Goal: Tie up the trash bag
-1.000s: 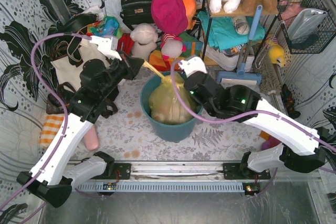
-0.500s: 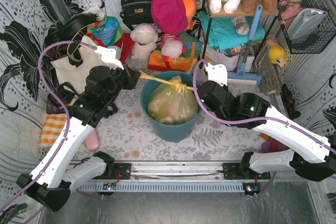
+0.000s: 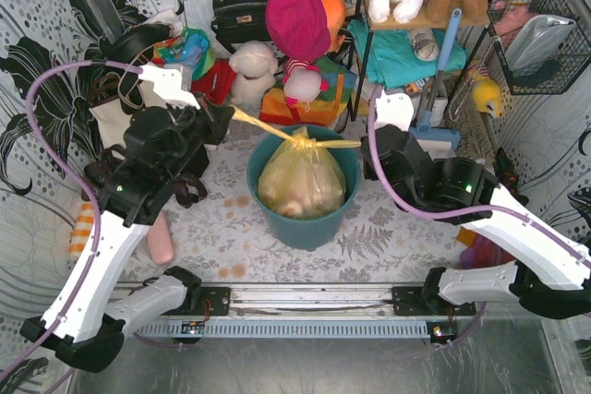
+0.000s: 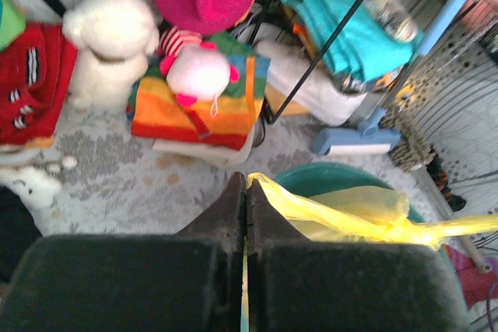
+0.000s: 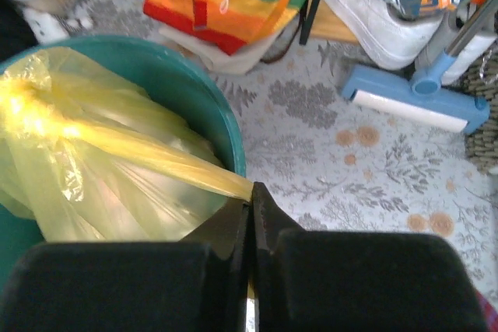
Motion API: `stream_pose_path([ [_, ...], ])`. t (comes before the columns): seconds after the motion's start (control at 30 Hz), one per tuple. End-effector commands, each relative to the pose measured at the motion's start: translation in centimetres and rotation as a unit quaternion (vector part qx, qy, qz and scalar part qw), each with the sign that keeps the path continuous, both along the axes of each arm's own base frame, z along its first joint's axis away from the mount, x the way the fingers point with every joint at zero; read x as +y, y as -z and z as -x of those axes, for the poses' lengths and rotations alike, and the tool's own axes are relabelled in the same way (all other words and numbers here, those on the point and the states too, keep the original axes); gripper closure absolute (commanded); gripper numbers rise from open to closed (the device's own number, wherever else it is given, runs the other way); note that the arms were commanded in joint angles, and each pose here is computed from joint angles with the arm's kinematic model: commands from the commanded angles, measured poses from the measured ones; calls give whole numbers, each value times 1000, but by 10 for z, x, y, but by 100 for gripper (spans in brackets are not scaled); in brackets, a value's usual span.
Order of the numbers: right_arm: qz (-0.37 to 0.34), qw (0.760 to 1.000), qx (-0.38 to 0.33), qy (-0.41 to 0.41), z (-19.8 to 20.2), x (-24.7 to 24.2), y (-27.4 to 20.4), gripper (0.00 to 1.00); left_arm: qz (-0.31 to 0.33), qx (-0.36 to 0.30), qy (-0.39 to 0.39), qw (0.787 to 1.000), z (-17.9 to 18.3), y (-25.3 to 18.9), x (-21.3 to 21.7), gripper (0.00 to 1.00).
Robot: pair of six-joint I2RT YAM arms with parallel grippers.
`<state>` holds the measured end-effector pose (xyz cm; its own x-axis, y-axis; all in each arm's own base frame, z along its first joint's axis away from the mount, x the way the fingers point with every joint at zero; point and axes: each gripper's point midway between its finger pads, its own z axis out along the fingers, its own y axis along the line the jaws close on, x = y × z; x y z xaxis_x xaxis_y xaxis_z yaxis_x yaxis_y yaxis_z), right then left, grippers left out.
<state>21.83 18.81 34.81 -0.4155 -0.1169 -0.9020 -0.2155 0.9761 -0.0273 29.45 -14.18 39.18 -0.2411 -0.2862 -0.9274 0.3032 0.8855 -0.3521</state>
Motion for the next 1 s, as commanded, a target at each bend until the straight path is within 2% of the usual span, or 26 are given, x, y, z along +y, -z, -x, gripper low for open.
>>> stream_pose_path([
  [0.0, 3, 999, -43, 17, -9, -10, -32, 100, 0, -46, -23, 999, 1, -35, 13, 100],
  [0.3, -3, 998, 25, 62, 14, -41, 40, 100, -40, 52, -64, 996, -2, 61, 26, 100],
  [0.4, 1, 997, 33, 68, 16, -45, 46, 100, -50, 71, -68, 994, -4, 73, 27, 100],
  [0.7, 3, 998, 22, 56, 11, -37, 35, 100, -52, 59, -80, 994, -3, 51, 33, 100],
  [0.97, 7, 998, -45, 32, -7, -24, -31, 100, -13, -19, -72, 997, 8, -26, 35, 100],
])
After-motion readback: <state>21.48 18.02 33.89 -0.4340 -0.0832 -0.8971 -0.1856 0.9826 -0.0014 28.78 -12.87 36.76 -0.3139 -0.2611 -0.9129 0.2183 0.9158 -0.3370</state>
